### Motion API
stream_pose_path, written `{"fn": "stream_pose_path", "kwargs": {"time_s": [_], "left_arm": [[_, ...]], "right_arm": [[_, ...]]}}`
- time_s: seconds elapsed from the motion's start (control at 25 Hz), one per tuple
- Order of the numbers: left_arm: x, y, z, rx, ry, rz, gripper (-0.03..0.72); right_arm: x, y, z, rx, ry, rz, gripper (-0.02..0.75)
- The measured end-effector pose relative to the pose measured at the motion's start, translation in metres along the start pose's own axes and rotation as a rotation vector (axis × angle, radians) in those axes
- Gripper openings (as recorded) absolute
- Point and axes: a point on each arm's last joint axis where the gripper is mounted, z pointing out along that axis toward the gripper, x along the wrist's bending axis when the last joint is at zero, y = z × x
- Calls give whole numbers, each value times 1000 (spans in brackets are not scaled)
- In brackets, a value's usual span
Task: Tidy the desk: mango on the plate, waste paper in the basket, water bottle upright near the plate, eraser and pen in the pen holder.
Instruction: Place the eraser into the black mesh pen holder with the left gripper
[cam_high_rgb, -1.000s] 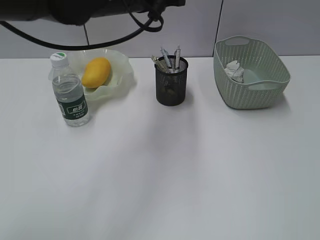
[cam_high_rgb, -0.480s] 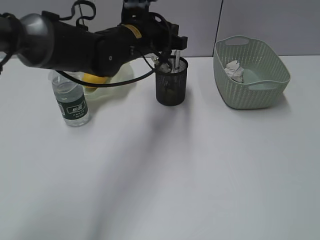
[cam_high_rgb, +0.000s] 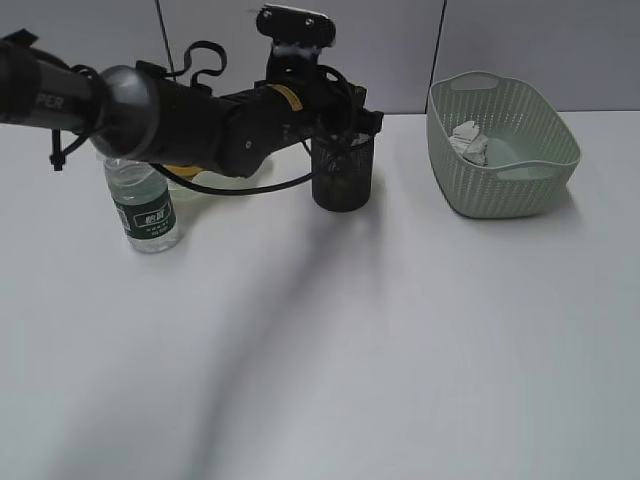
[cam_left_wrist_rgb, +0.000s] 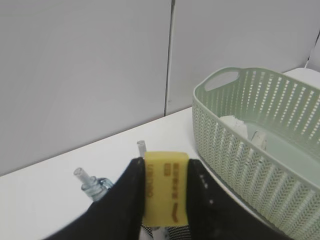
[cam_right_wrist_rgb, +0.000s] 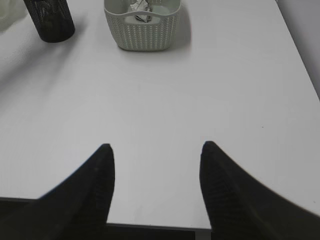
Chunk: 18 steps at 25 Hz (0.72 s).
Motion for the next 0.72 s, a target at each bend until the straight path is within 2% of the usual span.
{"fn": "stream_pose_path", "kwargs": {"time_s": [0.72], "left_arm": [[1, -23, 13, 82, -2, 13, 199]], "right_arm": [[0, 0, 0, 0, 0, 0, 438]]}}
